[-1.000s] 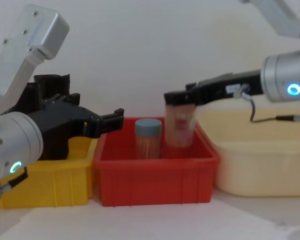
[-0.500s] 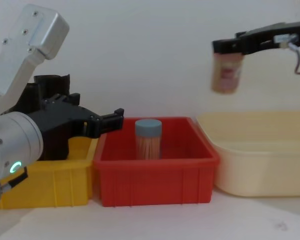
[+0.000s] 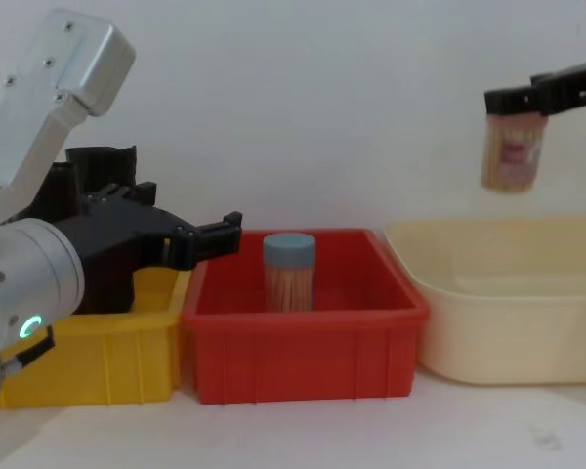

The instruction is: Pick up the garbage bag with the one hand and transfer it to the other hand.

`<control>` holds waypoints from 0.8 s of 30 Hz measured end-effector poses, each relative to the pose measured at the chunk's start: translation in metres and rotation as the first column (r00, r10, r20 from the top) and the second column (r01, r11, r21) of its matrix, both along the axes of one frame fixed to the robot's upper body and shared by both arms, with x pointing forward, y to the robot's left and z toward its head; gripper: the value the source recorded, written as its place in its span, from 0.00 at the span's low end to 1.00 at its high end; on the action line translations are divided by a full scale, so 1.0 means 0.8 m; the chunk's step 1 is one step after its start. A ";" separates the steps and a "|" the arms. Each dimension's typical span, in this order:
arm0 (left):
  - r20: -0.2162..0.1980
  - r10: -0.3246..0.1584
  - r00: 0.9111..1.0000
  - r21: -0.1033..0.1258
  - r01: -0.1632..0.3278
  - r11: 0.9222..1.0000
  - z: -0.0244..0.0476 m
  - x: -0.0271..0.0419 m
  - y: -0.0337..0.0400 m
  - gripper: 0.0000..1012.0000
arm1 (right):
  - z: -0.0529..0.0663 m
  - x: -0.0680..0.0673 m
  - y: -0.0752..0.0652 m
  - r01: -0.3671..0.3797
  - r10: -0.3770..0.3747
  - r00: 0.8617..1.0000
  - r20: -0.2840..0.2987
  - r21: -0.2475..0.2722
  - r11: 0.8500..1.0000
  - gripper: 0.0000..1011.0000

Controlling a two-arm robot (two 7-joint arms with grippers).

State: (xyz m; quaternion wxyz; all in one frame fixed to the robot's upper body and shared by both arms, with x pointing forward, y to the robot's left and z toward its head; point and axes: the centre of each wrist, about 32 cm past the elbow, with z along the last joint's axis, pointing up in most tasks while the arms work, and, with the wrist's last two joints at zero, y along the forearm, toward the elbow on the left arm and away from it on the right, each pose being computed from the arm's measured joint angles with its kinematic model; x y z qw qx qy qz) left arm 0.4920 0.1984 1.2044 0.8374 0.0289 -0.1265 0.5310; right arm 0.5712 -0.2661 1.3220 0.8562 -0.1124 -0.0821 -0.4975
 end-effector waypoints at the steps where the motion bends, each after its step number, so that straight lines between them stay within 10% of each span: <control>1: 0.000 0.000 1.000 0.000 0.000 1.000 0.0000 0.0000 0.0000 0.99 | -0.004 0.002 -0.001 -0.001 0.001 1.000 -0.016 -0.003 1.000 0.64; 12: 0.000 0.000 1.000 0.000 0.000 1.000 0.0000 0.0000 0.0000 0.99 | -0.035 0.014 0.010 -0.045 0.042 0.993 -0.112 -0.021 0.999 0.64; 24: 0.000 0.000 1.000 0.000 0.000 1.000 0.0000 0.0000 0.0000 0.99 | -0.054 0.021 0.020 -0.066 0.060 0.987 -0.152 -0.032 0.997 0.95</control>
